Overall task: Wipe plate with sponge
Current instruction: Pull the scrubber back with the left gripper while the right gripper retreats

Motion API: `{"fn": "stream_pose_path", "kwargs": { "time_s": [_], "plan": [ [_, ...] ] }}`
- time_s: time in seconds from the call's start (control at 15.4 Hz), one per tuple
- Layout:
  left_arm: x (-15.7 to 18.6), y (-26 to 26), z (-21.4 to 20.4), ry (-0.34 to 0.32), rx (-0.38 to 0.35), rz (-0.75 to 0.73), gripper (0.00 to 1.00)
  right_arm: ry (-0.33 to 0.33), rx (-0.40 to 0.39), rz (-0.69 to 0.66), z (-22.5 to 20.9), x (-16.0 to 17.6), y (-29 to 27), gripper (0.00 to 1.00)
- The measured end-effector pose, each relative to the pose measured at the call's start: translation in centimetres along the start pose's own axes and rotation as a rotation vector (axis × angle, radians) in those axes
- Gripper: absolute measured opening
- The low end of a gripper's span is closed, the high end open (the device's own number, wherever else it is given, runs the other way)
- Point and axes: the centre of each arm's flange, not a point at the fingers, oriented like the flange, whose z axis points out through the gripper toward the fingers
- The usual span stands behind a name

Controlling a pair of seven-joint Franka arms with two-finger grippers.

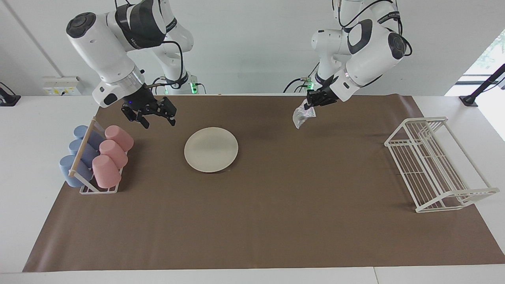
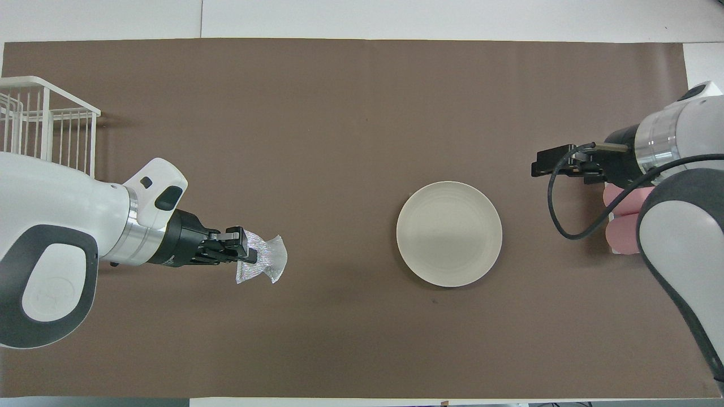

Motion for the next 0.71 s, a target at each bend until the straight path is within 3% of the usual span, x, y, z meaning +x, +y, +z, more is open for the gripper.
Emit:
{"fn": "stream_pose_path", "kwargs": {
  "time_s": [0.19, 0.52, 0.71],
  "plan": [
    [0.9, -0.3, -1.2, 0.015, 0.164, -0.017, 0.05, -0.001, -0.103, -0.095, -0.2, 0.0, 0.4, 1.00],
    [0.4, -0.4, -1.3, 0.024, 0.400, -0.009, 0.05, 0.068, -0.125, -0.153, -0.9, 0.8, 0.3, 1.00],
    [-0.4, -0.2, -1.1, 0.033, 0.556, -0.001, 0.05, -0.003, -0.127, -0.150, -0.4, 0.2, 0.5, 1.00]
  ]
}}
